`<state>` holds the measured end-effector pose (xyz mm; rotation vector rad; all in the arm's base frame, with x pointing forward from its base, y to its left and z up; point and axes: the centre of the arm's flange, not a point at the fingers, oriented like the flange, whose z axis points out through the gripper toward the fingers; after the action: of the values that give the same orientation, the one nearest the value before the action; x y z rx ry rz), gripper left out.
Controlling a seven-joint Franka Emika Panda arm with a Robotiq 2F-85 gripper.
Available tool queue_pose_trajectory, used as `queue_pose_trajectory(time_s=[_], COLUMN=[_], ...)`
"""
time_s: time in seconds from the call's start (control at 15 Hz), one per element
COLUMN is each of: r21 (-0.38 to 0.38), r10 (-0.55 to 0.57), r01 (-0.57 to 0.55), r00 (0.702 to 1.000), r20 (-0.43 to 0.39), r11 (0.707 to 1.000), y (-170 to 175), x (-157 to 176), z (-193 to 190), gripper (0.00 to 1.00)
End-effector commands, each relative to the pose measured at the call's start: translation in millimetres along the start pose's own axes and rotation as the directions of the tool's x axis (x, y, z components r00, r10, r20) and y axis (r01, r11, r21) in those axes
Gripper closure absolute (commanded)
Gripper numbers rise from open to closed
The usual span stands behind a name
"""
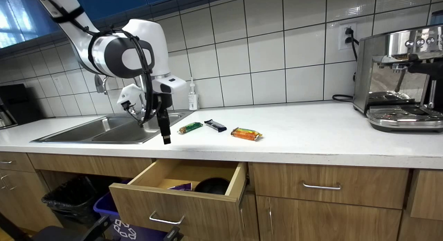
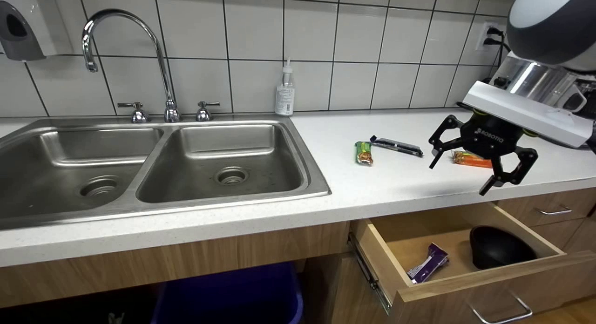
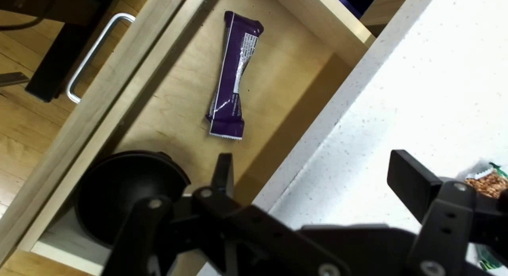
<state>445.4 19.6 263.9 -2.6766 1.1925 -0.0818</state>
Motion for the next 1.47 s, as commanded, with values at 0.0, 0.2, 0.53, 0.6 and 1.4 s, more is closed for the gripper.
queue_pose_trajectory(time_s=[0.0,0.2,0.53,0.6,1.4], r21=[0.001,0.007,0.020,0.022,0.028], r10=[-0.023,-0.017,0.017,0.028,0.185], r01=[0.023,0.017,-0.017,-0.027,-0.184], r00=[1.000,1.000,0.999,0.999,0.979], r20=[0.001,-0.012,-0.028,-0.032,-0.086], r11=[1.000,1.000,1.000,0.999,0.983], y=[-15,-20,-19,-18,9], x=[29,52,89,96,173], z=[-17,-26,-35,-37,-32], gripper=[0.00,0.00,0.00,0.00,0.00])
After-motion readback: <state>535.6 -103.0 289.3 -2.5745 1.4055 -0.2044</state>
